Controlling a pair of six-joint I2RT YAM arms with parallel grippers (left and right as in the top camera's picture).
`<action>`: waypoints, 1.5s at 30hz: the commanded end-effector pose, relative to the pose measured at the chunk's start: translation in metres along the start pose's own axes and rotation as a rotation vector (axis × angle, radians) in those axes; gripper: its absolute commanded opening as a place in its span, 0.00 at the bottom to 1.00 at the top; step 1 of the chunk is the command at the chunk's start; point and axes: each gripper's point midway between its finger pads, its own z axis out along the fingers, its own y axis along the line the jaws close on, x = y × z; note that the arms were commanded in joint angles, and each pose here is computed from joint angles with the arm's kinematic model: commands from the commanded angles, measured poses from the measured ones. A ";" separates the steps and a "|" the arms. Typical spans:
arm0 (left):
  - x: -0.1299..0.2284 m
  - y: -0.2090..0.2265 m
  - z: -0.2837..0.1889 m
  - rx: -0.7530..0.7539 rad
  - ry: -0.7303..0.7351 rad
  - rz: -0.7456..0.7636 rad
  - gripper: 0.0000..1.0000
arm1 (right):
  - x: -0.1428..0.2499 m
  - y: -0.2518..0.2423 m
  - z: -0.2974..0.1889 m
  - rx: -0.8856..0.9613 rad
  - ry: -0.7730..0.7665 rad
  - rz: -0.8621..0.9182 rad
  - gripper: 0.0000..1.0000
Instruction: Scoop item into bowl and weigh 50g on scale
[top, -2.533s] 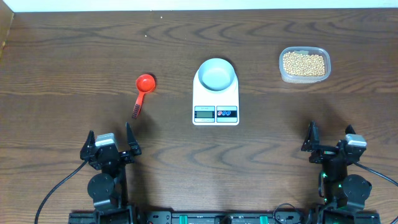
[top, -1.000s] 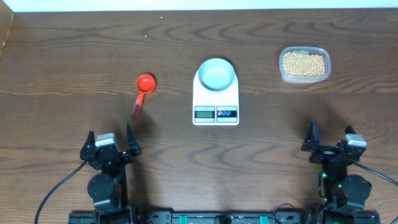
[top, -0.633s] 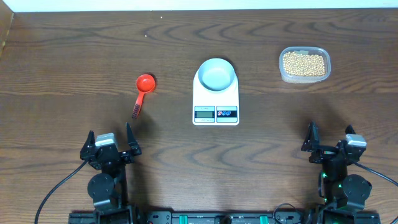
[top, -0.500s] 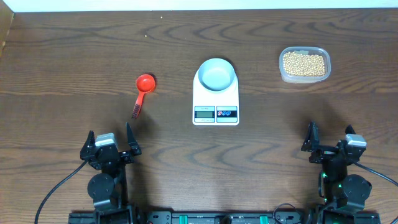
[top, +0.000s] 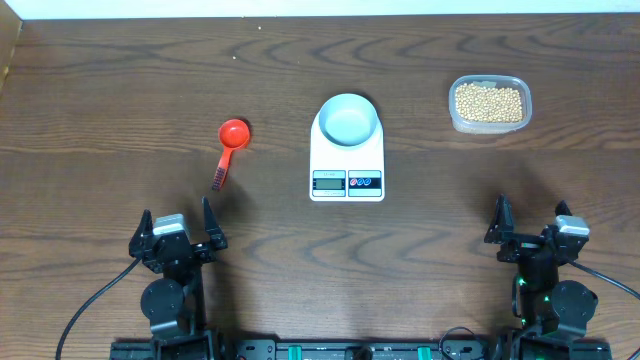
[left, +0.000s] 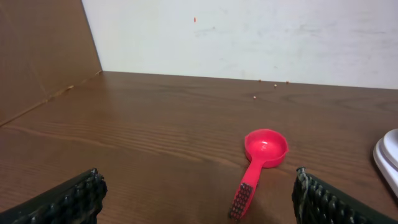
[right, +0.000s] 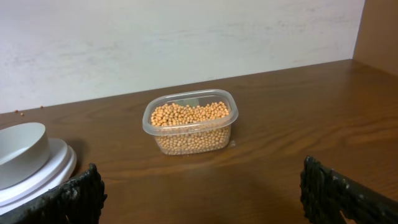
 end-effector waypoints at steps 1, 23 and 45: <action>0.017 0.004 0.000 -0.027 0.059 -0.010 0.98 | 0.001 0.000 0.000 0.001 0.001 -0.006 0.99; -0.050 -0.032 0.001 0.198 0.027 -0.067 0.98 | 0.001 0.000 0.000 0.001 0.001 -0.006 0.99; -0.075 -0.077 0.096 0.496 0.795 -0.125 0.98 | 0.001 0.000 0.000 0.001 0.001 -0.006 0.99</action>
